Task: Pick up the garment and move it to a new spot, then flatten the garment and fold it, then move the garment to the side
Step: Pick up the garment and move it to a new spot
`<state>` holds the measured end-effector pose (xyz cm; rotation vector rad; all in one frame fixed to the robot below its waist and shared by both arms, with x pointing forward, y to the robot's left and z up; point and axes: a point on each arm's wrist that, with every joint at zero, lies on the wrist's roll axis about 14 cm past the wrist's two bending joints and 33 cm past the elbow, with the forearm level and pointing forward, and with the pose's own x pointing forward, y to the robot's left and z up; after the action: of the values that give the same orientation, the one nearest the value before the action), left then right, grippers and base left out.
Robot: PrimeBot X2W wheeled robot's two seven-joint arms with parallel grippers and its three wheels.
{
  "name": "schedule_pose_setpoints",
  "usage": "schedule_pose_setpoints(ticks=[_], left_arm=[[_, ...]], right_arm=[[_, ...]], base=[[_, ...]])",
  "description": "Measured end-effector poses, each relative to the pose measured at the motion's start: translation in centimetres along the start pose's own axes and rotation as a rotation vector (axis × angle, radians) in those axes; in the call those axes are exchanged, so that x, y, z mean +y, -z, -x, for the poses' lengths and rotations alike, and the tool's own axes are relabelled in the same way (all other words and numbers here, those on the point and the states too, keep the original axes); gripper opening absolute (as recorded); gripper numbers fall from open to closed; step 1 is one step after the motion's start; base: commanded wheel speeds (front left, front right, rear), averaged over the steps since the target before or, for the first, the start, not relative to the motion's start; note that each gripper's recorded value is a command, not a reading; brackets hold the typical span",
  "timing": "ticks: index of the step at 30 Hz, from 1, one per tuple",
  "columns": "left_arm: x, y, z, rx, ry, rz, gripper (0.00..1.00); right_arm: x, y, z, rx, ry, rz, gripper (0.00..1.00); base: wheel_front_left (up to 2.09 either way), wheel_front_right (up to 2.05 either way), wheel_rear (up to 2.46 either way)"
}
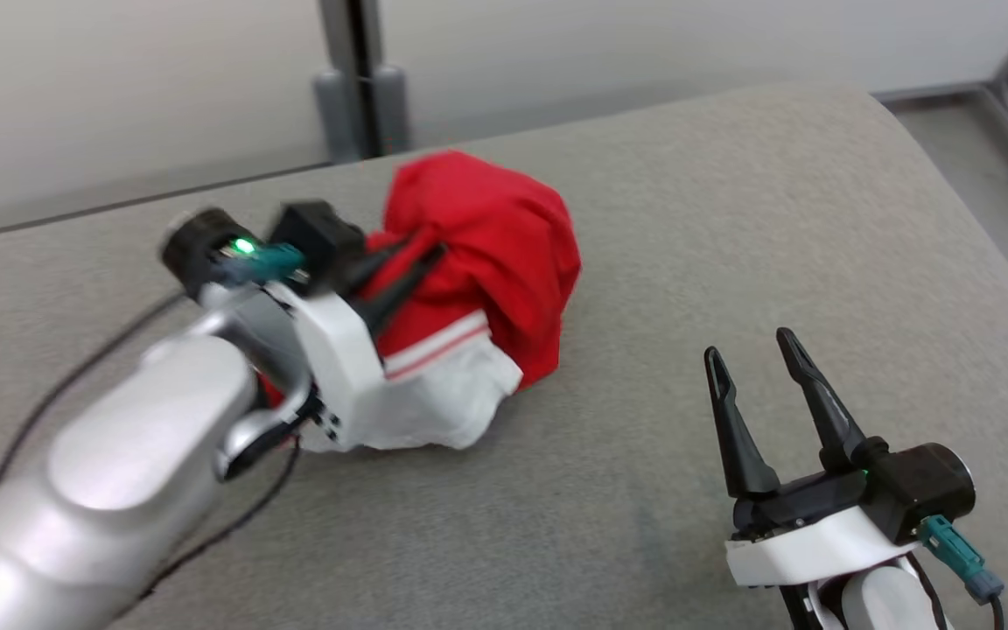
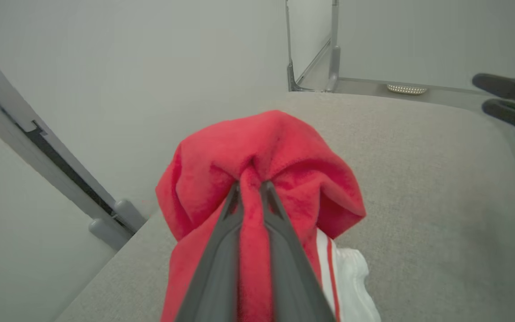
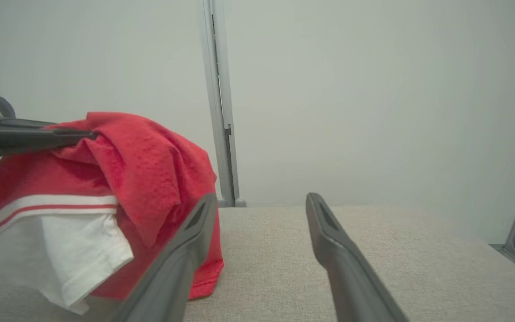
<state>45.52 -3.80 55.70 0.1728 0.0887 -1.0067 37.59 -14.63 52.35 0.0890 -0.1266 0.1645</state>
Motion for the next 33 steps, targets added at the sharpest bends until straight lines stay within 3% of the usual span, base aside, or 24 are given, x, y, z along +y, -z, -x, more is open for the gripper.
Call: schedule_pose_setpoints(ticks=[6,9,10,11,15,18,22,27,30,32,33], left_arm=[[-5.6,6.7,-4.9,0.106,0.180,0.047,0.00],[-6.5,8.7,-6.6,0.096,0.196,0.091,0.00],[-7.0,9.1,-7.1,0.090,0.203,0.102,0.75],[-7.4,9.1,-7.5,0.072,0.207,0.121,1.00],[-7.8,7.9,-7.7,-0.011,0.177,0.198,1.00],[-6.3,7.1,-6.5,-0.054,0.089,0.263,1.00],[-2.9,4.8,-2.8,-0.170,-0.123,0.334,1.00],[1.7,5.8,5.8,-0.256,-0.508,0.444,1.00],[1.8,6.5,10.7,-0.306,-0.668,0.500,1.00],[1.5,6.6,13.5,-0.324,-0.748,0.473,1.00],[1.7,6.3,16.4,-0.359,-0.851,0.457,1.00]], right_arm=[[-2.9,1.3,0.4,0.046,0.089,0.008,1.00],[-3.9,2.3,0.6,0.077,0.118,0.011,1.00],[-4.1,2.5,0.6,0.084,0.126,0.010,1.00],[-4.4,2.7,0.7,0.090,0.132,0.011,1.00],[-3.7,3.1,0.4,0.099,0.111,0.002,1.00],[-2.7,3.2,0.3,0.098,0.082,-0.007,1.00],[-0.4,3.0,0.0,0.088,0.014,-0.016,1.00],[1.7,2.6,-0.3,0.071,-0.049,-0.018,1.00],[2.8,2.3,-0.2,0.063,-0.083,-0.017,1.00],[3.6,2.2,0.0,0.059,-0.107,-0.015,1.00],[4.5,2.0,0.3,0.054,-0.132,-0.018,1.00]], base=[[0.00,0.00,0.00],[0.00,0.00,0.00],[0.00,0.00,0.00],[0.00,0.00,0.00],[0.00,0.00,0.00],[0.00,0.00,0.00],[0.00,0.00,0.00],[0.00,0.00,0.00],[0.00,0.00,0.00],[0.00,0.00,0.00],[0.00,0.00,0.00]])
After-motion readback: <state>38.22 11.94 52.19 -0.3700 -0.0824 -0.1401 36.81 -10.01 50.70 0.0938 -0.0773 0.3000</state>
